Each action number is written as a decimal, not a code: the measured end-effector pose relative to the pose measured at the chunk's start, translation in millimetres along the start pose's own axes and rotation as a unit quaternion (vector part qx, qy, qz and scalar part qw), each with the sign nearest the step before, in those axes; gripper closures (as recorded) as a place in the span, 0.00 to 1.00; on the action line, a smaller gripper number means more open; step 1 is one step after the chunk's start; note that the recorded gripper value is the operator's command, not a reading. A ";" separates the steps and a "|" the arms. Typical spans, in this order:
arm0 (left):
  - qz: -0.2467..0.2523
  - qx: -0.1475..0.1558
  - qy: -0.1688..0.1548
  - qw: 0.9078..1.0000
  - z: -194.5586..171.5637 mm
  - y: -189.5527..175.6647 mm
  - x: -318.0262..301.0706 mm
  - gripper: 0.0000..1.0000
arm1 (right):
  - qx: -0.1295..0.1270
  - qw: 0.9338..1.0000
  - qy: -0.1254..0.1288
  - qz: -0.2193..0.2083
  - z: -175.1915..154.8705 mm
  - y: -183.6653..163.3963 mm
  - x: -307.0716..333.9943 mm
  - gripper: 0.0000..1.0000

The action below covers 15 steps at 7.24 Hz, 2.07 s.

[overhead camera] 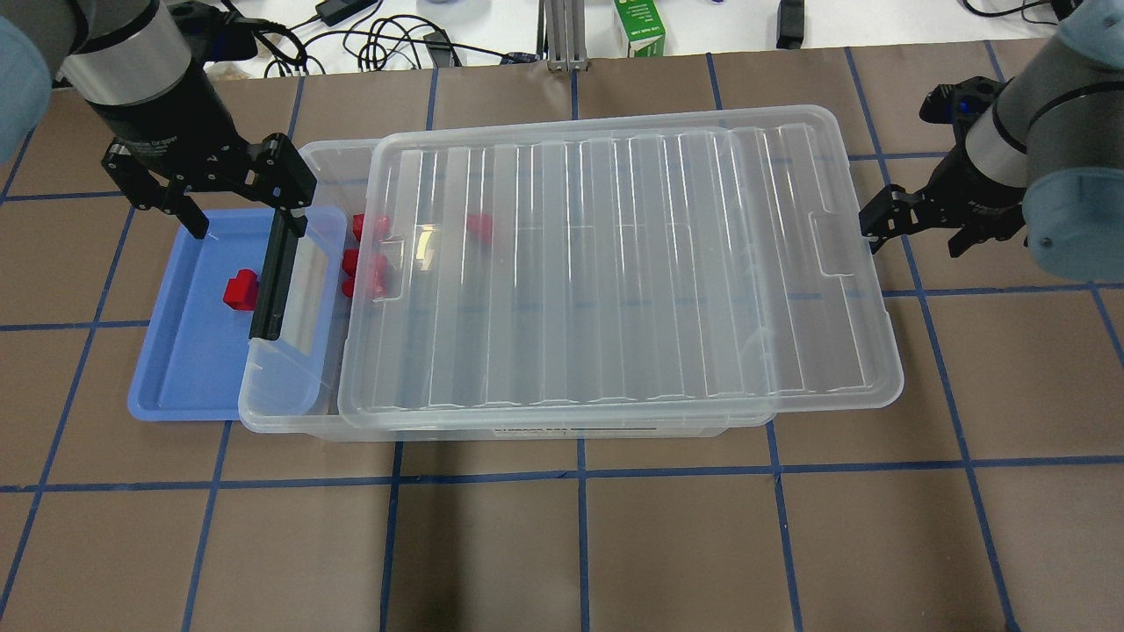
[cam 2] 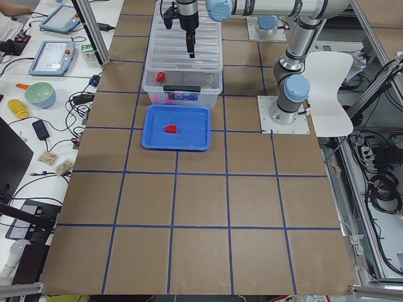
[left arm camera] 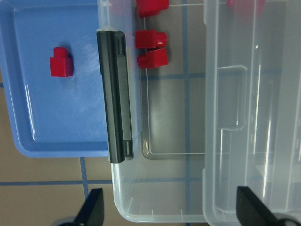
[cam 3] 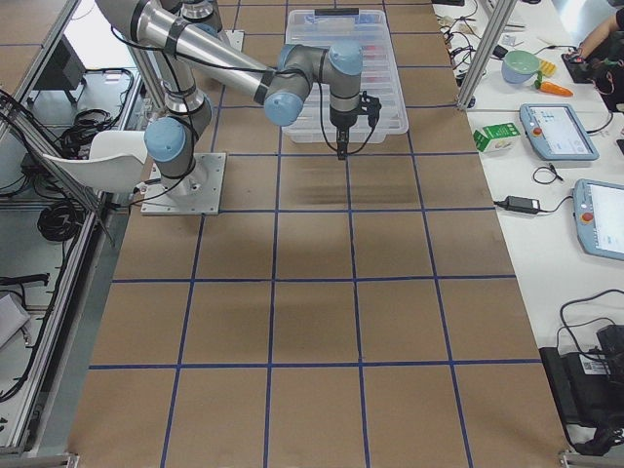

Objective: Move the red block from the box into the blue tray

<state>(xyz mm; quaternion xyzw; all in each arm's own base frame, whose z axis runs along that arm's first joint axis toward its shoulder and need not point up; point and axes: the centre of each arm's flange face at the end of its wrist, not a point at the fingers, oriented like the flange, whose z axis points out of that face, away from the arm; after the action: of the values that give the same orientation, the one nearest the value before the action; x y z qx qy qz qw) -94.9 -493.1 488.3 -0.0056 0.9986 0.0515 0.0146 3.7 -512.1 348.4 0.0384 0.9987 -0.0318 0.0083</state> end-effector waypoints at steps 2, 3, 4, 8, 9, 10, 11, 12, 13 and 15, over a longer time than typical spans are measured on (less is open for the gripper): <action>-0.017 -0.010 0.003 1.000 8.3 13.6 4.4 0.00 | 0.004 1.000 -0.001 -0.013 0.1 3.3 -37.1 0.00; -0.013 -0.013 0.002 1.000 12.0 18.3 10.9 0.00 | 0.007 1.000 -0.002 -0.019 0.6 4.3 -51.2 0.00; -0.006 -0.014 0.001 1.000 13.2 20.2 17.7 0.00 | 0.012 1.000 -0.002 -0.025 1.5 3.7 -60.5 0.00; 0.000 -0.004 0.001 1.000 5.9 19.4 23.6 0.00 | 0.033 0.999 0.005 -0.037 -14.8 -6.9 -67.6 0.00; 0.000 -0.003 0.001 1.000 4.9 19.4 23.8 0.00 | 0.039 0.999 0.007 -0.036 -34.3 -10.8 -67.2 0.00; 0.000 -0.003 0.001 1.000 4.6 19.0 23.7 0.00 | 0.042 0.999 0.007 -0.034 -61.3 -9.2 -67.7 0.00; 0.000 -0.003 0.001 1.000 5.1 18.2 23.5 0.00 | 0.043 0.999 0.007 -0.032 -94.5 -1.1 -69.1 0.00; 0.000 -0.003 0.001 1.000 5.7 17.6 23.3 0.00 | 0.037 0.999 0.007 -0.027 -127.0 9.2 -72.8 0.00; -0.001 -0.003 0.001 1.000 5.9 17.5 23.3 0.00 | 0.025 0.999 0.005 -0.022 -155.1 18.8 -83.0 0.00; -0.001 -0.004 0.001 1.000 6.9 17.1 23.1 0.00 | 0.008 1.000 0.008 -0.025 -180.8 30.4 -109.9 0.00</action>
<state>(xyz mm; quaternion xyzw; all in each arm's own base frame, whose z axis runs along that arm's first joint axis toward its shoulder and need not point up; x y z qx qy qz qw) -118.0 -475.6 482.4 -0.0063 0.9983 0.0556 0.0136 113.1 -478.6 529.0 0.0140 0.9991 -0.0396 -0.0013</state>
